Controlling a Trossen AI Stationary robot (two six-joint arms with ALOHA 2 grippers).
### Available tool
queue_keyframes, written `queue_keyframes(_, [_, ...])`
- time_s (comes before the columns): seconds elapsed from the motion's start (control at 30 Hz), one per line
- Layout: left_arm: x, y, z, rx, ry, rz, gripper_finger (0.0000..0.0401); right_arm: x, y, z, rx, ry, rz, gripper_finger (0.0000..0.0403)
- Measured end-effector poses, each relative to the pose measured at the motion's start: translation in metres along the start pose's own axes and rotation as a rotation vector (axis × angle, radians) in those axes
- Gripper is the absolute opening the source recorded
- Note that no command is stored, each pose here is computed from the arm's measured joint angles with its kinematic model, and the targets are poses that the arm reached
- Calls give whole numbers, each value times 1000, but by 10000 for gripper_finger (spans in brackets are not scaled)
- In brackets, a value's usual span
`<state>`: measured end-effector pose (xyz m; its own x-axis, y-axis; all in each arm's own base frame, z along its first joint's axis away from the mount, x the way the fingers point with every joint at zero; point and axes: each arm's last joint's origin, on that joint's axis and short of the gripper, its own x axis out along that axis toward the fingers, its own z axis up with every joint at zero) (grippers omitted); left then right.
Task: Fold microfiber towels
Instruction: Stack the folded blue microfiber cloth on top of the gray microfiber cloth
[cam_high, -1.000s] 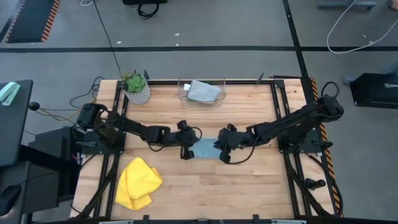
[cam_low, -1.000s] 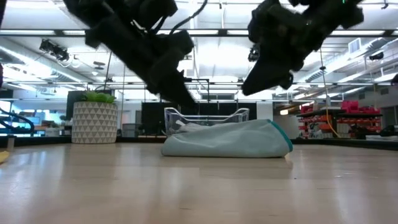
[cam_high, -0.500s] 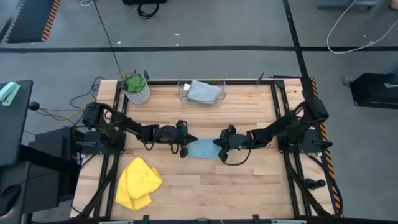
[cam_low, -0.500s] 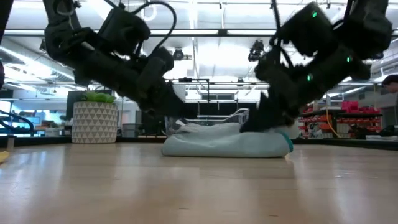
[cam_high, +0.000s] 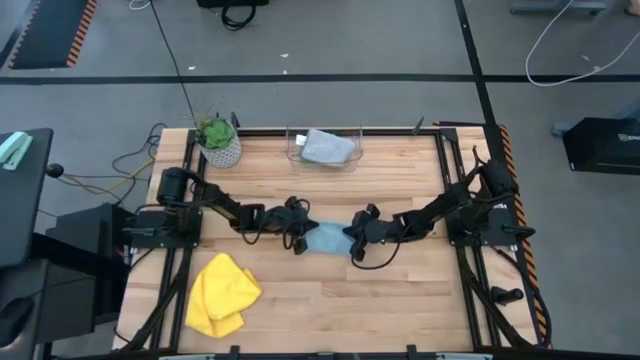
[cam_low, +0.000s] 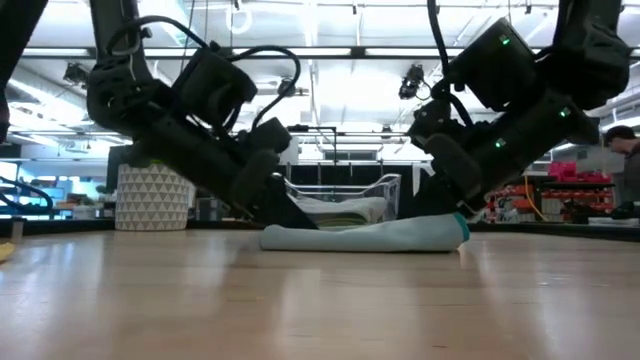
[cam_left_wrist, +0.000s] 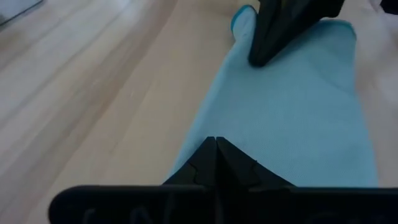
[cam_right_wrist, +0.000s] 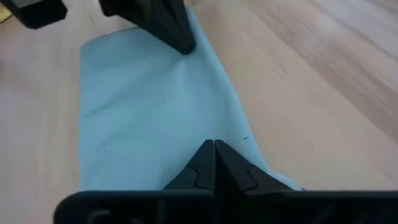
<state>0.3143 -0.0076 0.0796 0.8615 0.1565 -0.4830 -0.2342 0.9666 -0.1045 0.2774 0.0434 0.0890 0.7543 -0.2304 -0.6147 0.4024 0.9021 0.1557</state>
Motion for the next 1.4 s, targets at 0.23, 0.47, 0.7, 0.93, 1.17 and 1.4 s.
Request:
queue_keyframes(0.23, [-3,6,6,77,-4,23,12,-2,-1,-1,-9,15,-3,7])
queue_keyframes(0.47, [-33,-7,37,166,21,-155,75,-4,-1,0,-27,20,-2,7])
queue_keyframes(0.7, [-56,-42,28,311,118,-212,195,-5,-1,0,-43,20,1,8])
queue_keyframes(0.93, [-52,-55,15,495,126,-73,225,-4,-1,1,-43,16,2,7])
queue_keyframes(1.17, [-36,-60,10,575,201,-96,191,-4,-1,1,-41,12,4,7])
queue_keyframes(1.4, [-25,-62,12,624,259,-82,183,-5,0,1,-41,10,7,7])
